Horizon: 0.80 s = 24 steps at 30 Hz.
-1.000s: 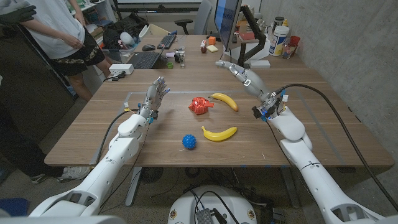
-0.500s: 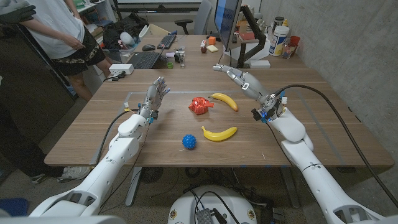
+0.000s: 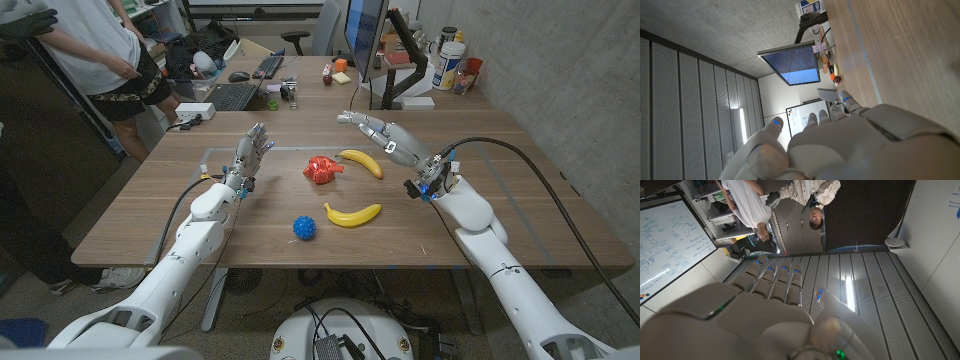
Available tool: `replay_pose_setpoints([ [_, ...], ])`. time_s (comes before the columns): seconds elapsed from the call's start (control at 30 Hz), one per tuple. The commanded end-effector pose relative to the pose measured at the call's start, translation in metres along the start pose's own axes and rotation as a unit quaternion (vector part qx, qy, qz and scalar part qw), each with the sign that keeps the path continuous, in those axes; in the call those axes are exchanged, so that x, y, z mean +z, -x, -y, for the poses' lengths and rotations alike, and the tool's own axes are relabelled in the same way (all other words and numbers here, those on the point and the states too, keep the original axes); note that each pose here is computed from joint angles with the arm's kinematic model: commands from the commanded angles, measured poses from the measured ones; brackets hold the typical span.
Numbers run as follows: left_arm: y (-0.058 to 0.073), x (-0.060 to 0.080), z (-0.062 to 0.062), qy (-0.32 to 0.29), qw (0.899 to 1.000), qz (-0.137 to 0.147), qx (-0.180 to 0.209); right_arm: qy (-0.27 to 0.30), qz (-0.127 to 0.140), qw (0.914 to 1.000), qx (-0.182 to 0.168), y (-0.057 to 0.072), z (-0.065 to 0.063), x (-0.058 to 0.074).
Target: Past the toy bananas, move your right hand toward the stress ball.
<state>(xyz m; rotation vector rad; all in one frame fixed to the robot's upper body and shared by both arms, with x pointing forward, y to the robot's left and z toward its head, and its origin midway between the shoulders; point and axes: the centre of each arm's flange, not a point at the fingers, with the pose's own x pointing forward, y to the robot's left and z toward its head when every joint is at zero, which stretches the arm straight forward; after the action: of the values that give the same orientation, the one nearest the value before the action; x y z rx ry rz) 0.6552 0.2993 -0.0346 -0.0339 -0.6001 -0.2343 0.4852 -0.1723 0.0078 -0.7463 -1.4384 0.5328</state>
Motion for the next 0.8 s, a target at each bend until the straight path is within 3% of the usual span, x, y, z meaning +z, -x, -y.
replay_pose_setpoints([
  [0.03, 0.0016, -0.0003, -0.0009, -0.001, 1.0, 0.0, 0.001, 0.017, -0.006, 0.9997, 0.017, 0.0015, -0.006, 0.0004],
  [0.8, 0.0023, -0.0019, -0.0039, 0.001, 1.0, 0.0, 0.003, 0.048, -0.004, 0.998, 0.041, -0.0013, -0.012, 0.0031],
])
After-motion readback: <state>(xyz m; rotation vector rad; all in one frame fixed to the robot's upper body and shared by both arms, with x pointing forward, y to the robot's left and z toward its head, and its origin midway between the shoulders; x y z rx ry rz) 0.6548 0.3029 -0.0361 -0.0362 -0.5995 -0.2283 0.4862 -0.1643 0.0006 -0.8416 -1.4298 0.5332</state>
